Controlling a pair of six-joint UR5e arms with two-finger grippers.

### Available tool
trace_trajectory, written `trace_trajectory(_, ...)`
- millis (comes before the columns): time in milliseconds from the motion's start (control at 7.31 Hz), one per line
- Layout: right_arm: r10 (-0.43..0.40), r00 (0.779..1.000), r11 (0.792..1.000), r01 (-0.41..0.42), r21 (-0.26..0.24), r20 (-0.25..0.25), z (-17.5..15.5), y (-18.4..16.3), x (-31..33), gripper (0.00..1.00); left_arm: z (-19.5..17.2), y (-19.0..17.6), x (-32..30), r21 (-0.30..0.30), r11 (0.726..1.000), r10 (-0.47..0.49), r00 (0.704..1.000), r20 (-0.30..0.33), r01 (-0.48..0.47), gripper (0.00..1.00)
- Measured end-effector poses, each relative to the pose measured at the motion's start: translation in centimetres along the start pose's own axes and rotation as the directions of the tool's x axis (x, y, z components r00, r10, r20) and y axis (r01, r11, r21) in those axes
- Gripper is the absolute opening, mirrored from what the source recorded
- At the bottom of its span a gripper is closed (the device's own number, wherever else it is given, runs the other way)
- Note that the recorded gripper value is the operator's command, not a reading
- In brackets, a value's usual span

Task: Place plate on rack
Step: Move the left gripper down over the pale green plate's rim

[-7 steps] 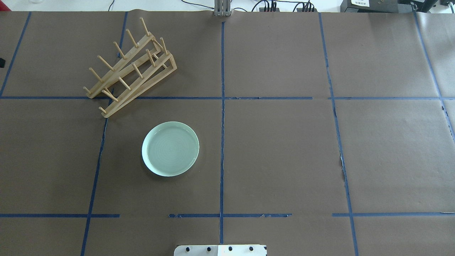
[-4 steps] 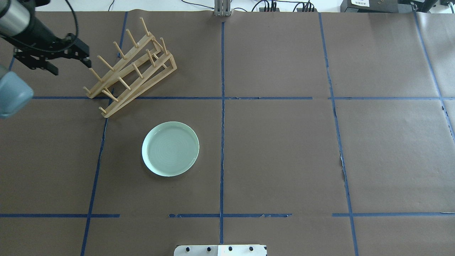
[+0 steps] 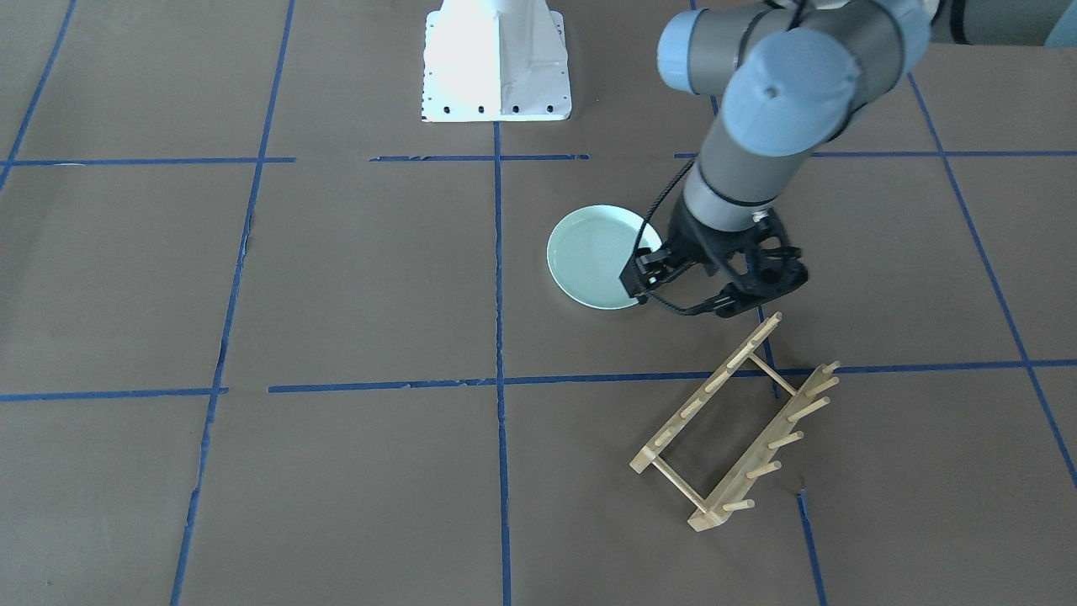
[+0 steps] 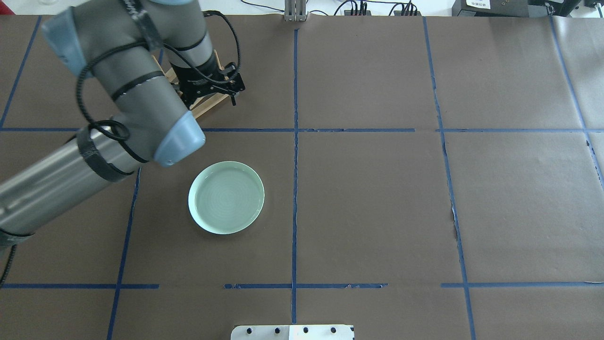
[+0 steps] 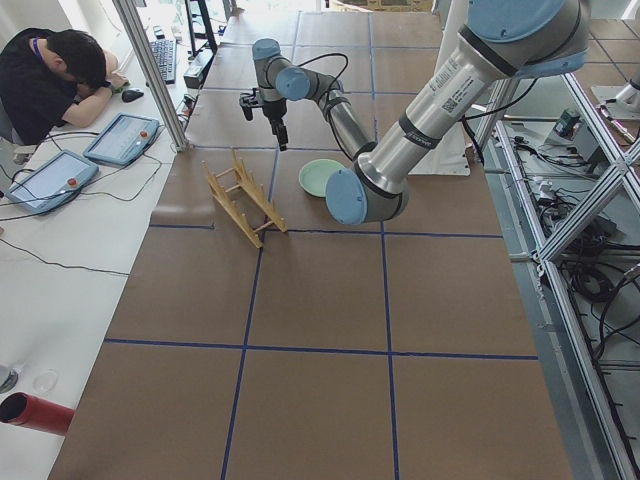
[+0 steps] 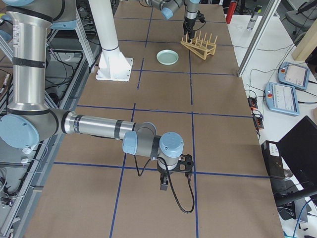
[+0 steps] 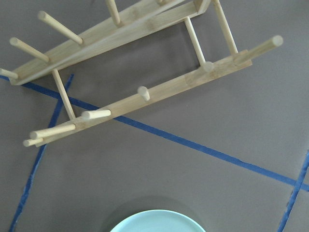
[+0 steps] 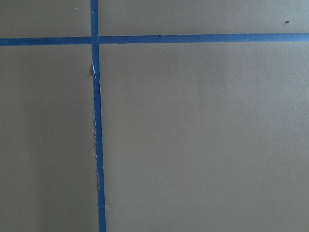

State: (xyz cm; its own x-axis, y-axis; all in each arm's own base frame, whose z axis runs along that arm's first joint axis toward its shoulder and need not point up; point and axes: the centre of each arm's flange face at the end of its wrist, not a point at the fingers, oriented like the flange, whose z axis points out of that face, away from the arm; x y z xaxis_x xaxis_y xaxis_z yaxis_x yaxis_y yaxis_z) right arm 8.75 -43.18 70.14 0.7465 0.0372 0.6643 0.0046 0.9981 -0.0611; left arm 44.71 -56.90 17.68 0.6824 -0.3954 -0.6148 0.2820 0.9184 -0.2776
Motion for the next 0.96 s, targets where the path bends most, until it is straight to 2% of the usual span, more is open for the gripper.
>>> trace_trajectory(274, 0.0, 1.0, 1.0, 0.0, 0.0, 0.0, 0.0, 0.0, 0.0, 1.0, 5.8, 3.8, 4.5, -0.018, 0.999, -0.037, 0.995, 0.093, 0.039, 0.99)
trace_trajectory(411, 0.0, 1.0, 1.0, 0.0, 0.0, 0.0, 0.0, 0.0, 0.0, 1.0, 8.6, 5.5, 5.3, -0.034, 0.998, -0.043, 0.991, 0.126, 0.048, 0.82)
trace_trajectory(547, 0.0, 1.0, 1.0, 0.0, 0.0, 0.0, 0.0, 0.0, 0.0, 1.0, 10.8, 6.7, 5.7, -0.045, 0.998, -0.045, 0.989, 0.142, 0.052, 0.53)
trace_trajectory(684, 0.0, 1.0, 1.0, 0.0, 0.0, 0.0, 0.0, 0.0, 0.0, 1.0, 12.0, 7.6, 6.0, -0.054, 0.997, -0.041, 0.988, 0.146, 0.049, 0.48)
trace_trajectory(958, 0.0, 1.0, 1.0, 0.0, 0.0, 0.0, 0.0, 0.0, 0.0, 1.0, 13.3, 9.3, 6.1, -0.069, 0.997, -0.025, 0.988, 0.151, 0.036, 0.48)
